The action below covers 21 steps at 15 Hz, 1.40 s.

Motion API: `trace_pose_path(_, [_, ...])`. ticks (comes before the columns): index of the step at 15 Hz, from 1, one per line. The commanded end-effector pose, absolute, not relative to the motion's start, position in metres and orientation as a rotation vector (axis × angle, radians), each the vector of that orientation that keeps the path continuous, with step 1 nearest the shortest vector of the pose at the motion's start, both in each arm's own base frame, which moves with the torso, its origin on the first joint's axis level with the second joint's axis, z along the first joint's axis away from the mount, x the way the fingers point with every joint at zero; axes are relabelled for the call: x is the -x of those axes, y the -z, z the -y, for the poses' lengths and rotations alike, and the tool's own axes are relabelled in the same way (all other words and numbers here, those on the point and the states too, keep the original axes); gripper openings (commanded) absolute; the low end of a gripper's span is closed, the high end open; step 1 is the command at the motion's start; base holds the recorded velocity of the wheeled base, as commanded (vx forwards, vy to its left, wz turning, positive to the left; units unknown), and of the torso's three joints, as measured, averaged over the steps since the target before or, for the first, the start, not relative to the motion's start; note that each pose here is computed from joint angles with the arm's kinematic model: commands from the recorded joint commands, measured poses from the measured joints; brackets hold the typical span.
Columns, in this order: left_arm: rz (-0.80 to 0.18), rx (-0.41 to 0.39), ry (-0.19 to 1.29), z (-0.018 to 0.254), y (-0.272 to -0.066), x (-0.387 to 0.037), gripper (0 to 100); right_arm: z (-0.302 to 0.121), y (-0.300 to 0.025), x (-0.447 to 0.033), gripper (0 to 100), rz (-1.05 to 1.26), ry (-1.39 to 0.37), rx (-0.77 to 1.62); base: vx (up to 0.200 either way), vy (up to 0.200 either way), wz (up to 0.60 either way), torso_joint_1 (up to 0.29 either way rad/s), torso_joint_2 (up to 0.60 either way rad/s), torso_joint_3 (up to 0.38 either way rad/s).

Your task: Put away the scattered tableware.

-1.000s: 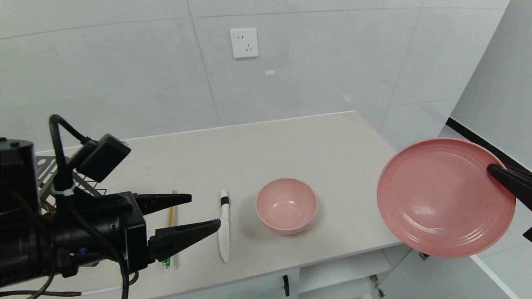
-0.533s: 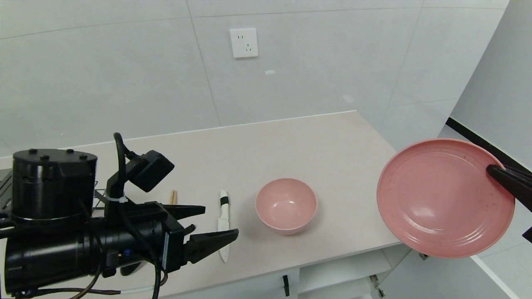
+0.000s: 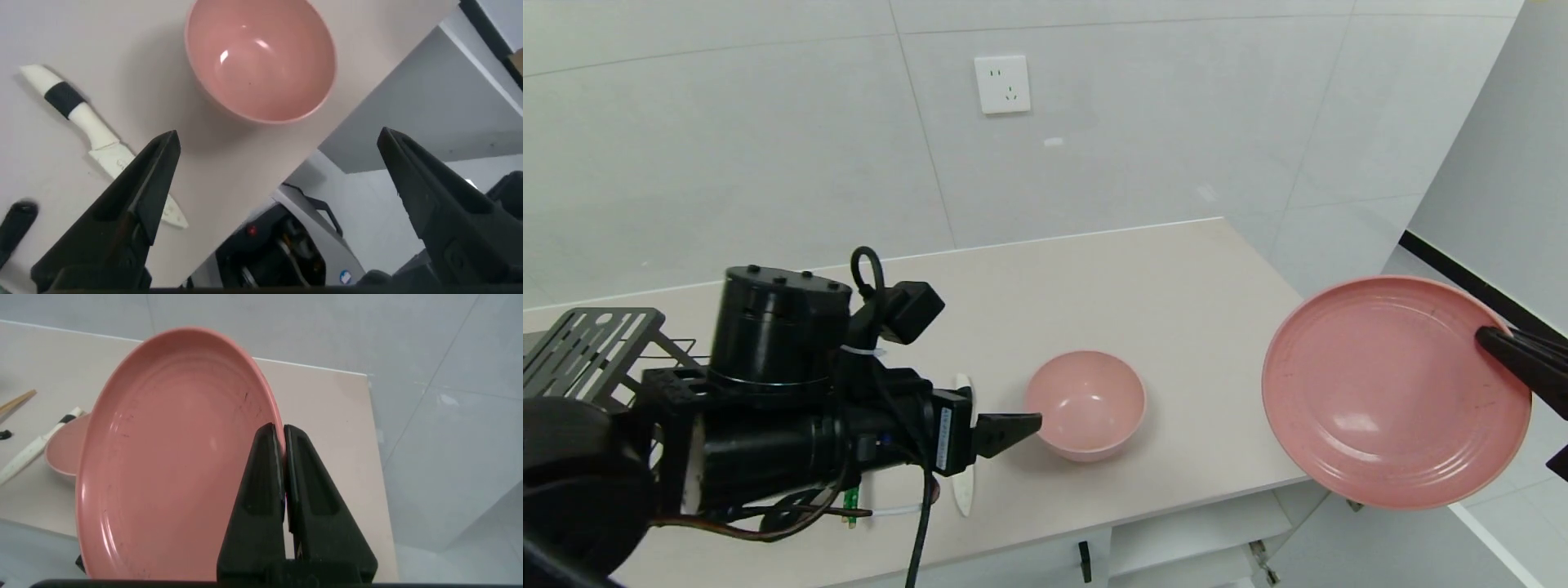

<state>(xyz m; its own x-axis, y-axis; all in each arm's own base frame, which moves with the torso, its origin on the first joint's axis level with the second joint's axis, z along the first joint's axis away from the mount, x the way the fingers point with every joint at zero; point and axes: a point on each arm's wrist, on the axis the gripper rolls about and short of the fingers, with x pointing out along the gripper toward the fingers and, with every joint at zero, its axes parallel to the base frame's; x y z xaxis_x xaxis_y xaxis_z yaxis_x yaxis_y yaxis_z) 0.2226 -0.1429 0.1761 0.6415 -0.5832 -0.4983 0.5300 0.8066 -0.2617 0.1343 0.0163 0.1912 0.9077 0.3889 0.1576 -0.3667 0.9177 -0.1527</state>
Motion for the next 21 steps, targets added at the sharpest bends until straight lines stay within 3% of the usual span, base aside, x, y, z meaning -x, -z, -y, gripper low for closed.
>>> trace_pose_path(1, [-0.637, 0.080, 0.629, 0.157, -0.165, -0.237, 100, -0.016, -0.190, -0.136, 0, 0.178, -0.393, 0.120, 0.000, 0.000, 0.00, 0.000, 0.00, 0.000])
trace_pose_path(8, [-0.671, 0.014, 0.588, 0.178, -0.134, -0.276, 100, -0.016, -0.190, -0.135, 0, 0.179, -0.391, 0.120, 0.000, 0.000, 0.00, 0.000, 0.00, 0.000])
trace_pose_path(17, [-0.636, 0.034, 0.530, 0.175, -0.136, -0.307, 100, -0.016, -0.189, -0.134, 0, 0.177, -0.391, 0.119, 0.000, 0.000, 0.00, 0.000, 0.00, 0.000])
trace_pose_path(21, [-0.662, 0.024, 0.528, 0.184, -0.120, -0.323, 100, -0.016, -0.190, -0.133, 0, 0.184, -0.391, 0.120, 0.000, 0.000, 0.00, 0.000, 0.00, 0.000])
